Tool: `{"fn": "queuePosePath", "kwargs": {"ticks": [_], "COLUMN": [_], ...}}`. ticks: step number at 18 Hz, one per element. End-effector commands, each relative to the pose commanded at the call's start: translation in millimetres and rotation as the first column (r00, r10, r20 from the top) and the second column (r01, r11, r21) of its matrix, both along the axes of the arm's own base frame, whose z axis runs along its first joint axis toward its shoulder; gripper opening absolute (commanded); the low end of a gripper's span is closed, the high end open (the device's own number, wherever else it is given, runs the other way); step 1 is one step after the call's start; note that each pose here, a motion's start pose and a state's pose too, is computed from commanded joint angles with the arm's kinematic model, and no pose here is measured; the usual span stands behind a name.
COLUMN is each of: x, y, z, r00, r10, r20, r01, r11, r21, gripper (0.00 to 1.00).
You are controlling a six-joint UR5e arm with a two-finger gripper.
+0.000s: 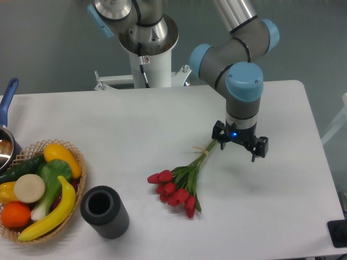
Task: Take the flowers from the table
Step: 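Move the open gripper toward the green stems of the red tulips, then lower the gripper onto the tulip stems just below the blooms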
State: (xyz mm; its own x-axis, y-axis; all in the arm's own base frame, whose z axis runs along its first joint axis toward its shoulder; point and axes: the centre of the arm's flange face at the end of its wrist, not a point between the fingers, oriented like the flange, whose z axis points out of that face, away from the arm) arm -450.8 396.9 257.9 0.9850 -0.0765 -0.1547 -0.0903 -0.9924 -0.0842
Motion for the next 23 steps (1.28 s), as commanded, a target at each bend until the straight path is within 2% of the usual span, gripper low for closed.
{"fn": "queuePosePath", "kwargs": {"ticks": [3, 8, 12, 23], "x": [14.2, 31.7, 47.7, 82.2], "y": [7.2, 23.8, 38.6, 64.0], "z": [-9.2, -12.0, -22.8, -40.2], "r00": [0.999, 0.998, 0.997, 0.993], "r10": [-0.021, -0.058, -0.036, -0.060], "r20": [0.035, 0.040, 0.063, 0.102], "r01": [0.021, 0.058, 0.035, 0.061], "r11": [1.000, 0.998, 0.999, 0.998], "r21": [0.019, 0.019, 0.013, -0.004], "gripper": [1.00, 1.00, 1.00, 1.00]}}
